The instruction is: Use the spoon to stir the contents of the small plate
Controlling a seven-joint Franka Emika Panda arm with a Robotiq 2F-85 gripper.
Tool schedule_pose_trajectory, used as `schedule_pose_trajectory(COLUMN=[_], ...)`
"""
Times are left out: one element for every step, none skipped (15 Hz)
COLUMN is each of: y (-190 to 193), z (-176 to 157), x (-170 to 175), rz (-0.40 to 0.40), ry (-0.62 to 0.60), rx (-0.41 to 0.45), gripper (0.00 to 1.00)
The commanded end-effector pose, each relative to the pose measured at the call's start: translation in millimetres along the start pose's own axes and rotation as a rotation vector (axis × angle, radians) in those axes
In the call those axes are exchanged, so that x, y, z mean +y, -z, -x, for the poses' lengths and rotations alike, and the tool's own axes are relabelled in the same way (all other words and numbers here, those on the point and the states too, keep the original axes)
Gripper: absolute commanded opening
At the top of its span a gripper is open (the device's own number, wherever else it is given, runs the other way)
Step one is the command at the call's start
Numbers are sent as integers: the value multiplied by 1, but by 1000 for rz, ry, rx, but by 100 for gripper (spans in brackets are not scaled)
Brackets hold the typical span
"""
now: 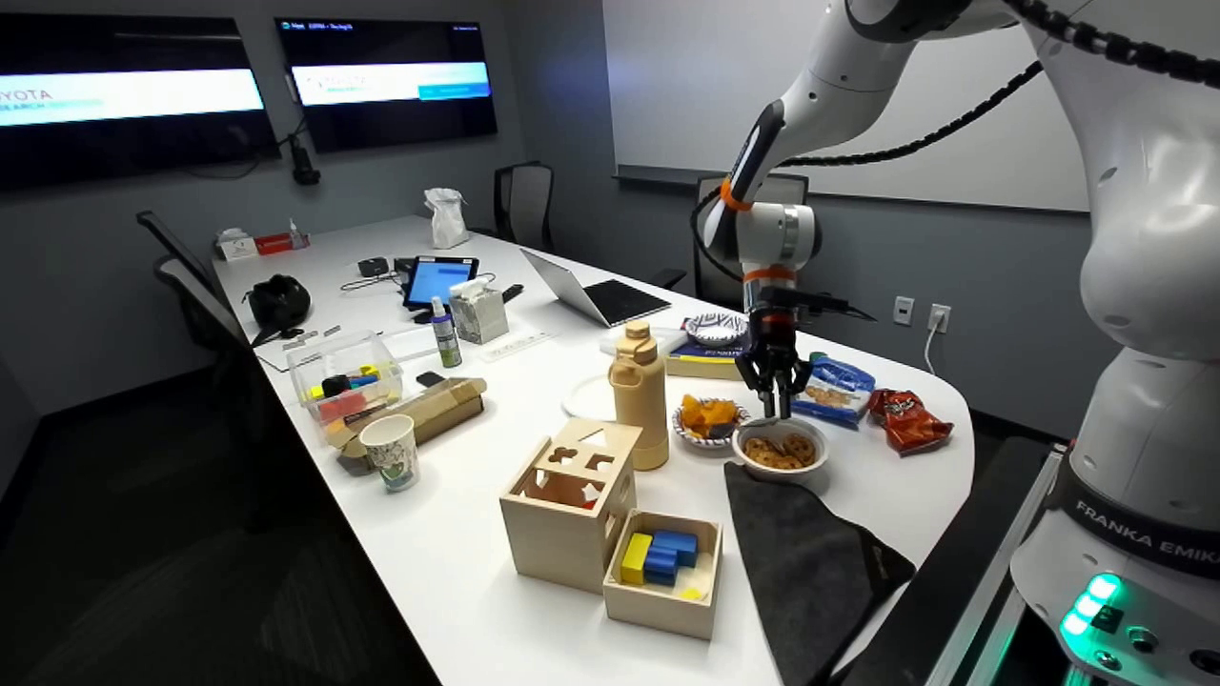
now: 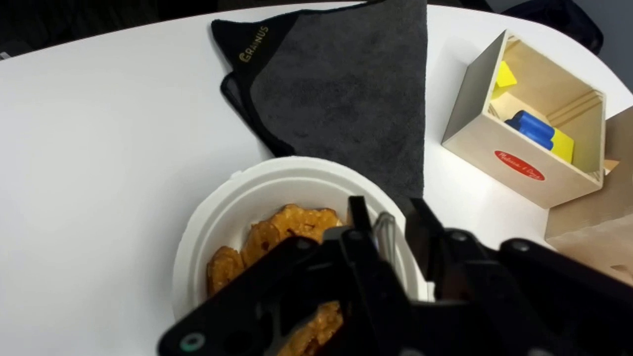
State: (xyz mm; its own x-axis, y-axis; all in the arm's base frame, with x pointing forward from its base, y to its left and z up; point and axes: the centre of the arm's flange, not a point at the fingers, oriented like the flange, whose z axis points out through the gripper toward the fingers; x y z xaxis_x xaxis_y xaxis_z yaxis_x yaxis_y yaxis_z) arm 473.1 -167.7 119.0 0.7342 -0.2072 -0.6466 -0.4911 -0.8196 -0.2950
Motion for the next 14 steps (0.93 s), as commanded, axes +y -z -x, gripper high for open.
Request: schedule_pose_trajectory(y=[-7, -8, -8, -8, -8, -8, -7, -6, -4, -2, -1, 2, 4, 6], z=[3, 3, 4, 3, 3, 3, 3, 3, 4, 6, 8, 11, 12, 13], x=[1, 2, 3, 3, 2, 2, 2, 1, 1, 0, 0, -1, -1, -1], rz=[-19, -20, -20, -21, -21, -21, -21, -23, -26, -28, -30, -30, -31, -31], ry=[-41, -46, -50, -51, -53, -55, -56, -55, -52, -49, -48, -47, -47, -48], rx=[9, 7, 5, 4, 2, 2, 2, 2, 3, 7, 13, 21, 27, 30], gripper=[59, 66, 74, 81, 90, 96, 99, 100, 100, 100, 100, 100, 100, 100])
